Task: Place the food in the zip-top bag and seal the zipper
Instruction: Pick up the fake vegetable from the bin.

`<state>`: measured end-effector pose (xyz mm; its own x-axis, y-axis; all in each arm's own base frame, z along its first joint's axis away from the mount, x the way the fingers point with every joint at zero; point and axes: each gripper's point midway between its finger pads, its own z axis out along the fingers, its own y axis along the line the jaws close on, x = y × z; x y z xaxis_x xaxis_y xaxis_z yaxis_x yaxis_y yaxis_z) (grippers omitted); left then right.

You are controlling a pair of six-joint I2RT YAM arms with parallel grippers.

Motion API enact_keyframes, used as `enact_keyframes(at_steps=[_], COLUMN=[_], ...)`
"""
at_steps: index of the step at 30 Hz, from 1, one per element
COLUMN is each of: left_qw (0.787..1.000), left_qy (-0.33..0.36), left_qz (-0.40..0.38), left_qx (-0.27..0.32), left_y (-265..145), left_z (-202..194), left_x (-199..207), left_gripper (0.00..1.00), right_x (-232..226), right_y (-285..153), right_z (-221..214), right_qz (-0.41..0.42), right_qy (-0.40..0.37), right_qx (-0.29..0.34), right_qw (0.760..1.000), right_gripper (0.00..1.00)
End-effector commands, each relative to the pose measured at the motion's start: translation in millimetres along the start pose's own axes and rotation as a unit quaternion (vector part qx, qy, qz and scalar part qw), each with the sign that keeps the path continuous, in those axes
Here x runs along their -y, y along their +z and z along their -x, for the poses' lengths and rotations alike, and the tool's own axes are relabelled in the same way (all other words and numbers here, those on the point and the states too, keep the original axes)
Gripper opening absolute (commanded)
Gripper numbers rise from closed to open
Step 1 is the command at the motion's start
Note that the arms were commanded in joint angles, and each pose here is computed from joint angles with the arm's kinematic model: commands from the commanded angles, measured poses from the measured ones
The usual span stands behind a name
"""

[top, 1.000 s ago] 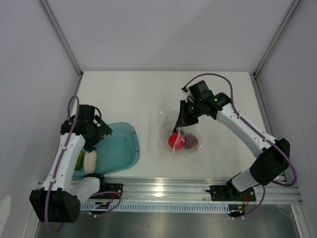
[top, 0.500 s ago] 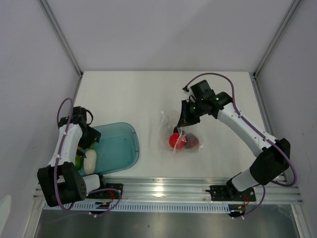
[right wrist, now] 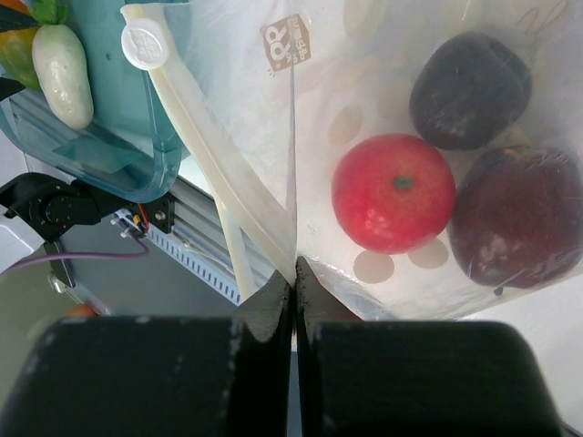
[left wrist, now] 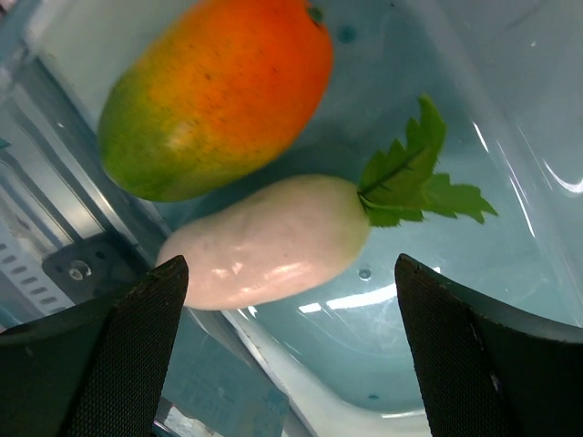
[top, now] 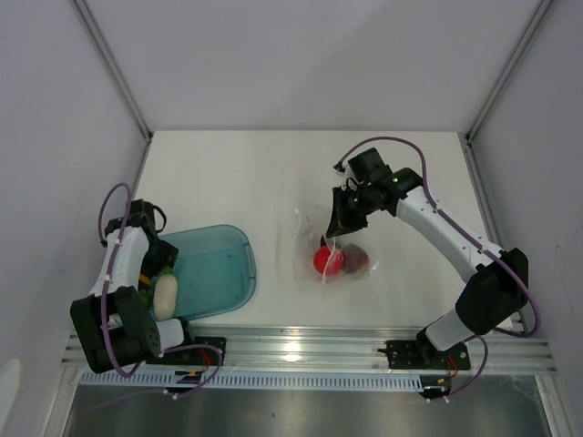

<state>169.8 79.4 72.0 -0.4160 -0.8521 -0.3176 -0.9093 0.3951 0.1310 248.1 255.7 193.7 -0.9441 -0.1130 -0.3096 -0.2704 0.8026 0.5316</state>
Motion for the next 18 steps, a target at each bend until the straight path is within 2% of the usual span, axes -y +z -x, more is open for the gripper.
enact_keyframes(at_steps=[1,18], left_qw=[0.999,0.998], left_qy=[-0.004,0.011], left_qz=[0.022,0.017], left_qx=[0.029,-0.052], left_y=[3.1,32.4], left_z=[16.6,-12.6], left_x=[-9.2,1.7], left_gripper=[0.95,0.91], right_x=[-4.2,-4.9], right_y=[-3.4,1.4], right_z=[4.8,7.7], right_qz=[0.009,0.013], right_qy=[-0.009,0.0], right_qx=[0.002,0.005], right_qw=[1.0,1.0], right_gripper=[0.0,0.0])
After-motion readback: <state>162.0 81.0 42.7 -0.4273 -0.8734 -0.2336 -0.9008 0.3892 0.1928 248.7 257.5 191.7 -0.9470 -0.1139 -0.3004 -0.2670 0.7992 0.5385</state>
